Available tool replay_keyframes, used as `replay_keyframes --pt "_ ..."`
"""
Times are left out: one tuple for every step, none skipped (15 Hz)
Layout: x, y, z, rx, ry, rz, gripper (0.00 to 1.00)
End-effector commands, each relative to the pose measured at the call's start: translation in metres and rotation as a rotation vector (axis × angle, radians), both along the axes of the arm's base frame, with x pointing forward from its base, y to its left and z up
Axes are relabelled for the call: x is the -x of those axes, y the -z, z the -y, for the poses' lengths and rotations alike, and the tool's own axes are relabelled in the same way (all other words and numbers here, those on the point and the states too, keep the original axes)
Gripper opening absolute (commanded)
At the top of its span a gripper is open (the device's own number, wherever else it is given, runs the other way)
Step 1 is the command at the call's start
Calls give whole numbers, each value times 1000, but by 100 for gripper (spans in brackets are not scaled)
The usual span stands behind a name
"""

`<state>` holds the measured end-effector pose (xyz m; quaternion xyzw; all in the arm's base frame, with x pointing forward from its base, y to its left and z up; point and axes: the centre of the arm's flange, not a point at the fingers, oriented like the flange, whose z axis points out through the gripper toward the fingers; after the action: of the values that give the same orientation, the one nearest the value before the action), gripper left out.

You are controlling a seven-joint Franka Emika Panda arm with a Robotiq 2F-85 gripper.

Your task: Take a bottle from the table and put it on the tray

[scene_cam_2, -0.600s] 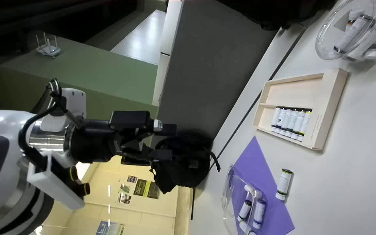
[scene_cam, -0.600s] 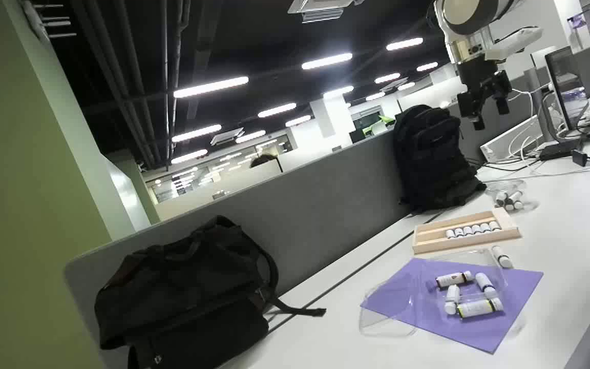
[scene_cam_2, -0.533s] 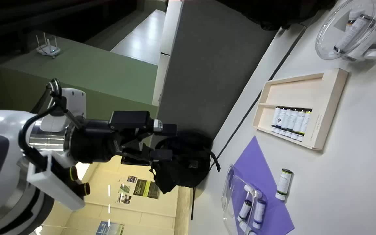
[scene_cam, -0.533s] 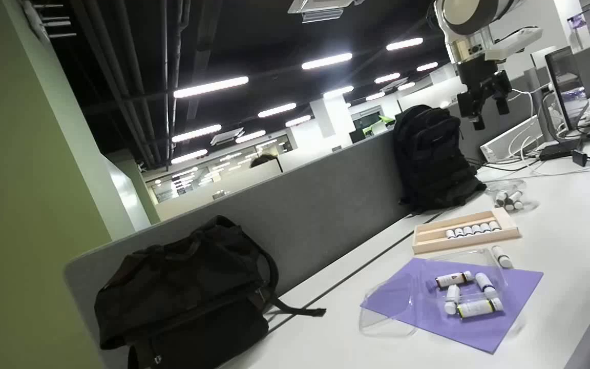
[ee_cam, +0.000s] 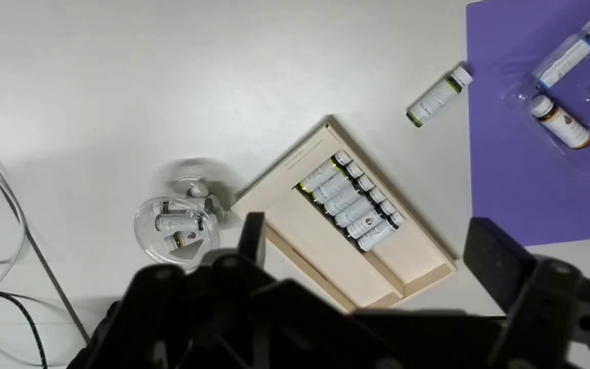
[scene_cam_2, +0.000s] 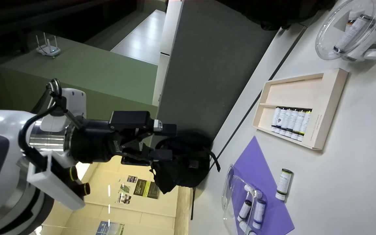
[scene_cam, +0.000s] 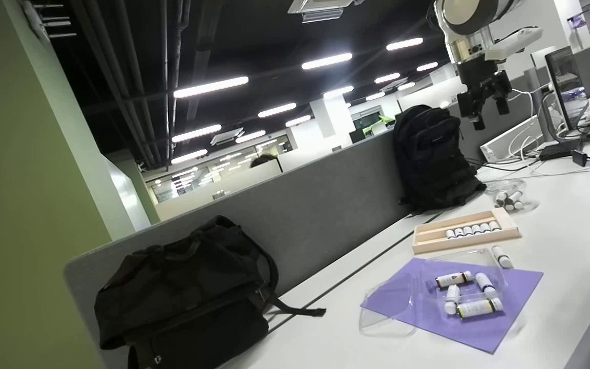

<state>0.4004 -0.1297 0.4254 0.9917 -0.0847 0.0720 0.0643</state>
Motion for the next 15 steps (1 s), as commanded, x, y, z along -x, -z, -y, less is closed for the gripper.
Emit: replay_keyframes --pt "-16 22 -4 -9 43 0 100" --pt "-22 35 -5 -10 72 9 100" --pt "-29 54 -7 0 122 24 100" --pt "-35 69 -9 1 195 27 100" --pt "-42 89 -9 1 240 40 100" --pt "-46 107 -8 1 290 47 100" --pt "-47 125 -6 -10 338 50 100" --pt "-49 141 -5 -17 387 40 100" --pt "-49 157 -4 -25 436 33 100" --pt "-48 170 -2 -36 484 11 100" --pt "-48 182 -2 -46 531 -20 100" --pt "-36 164 -3 -45 435 -6 100" --pt "-35 176 -2 -48 467 -26 100" --pt "-36 184 -1 -49 483 -37 100" --pt "-37 186 0 -49 492 -40 100"
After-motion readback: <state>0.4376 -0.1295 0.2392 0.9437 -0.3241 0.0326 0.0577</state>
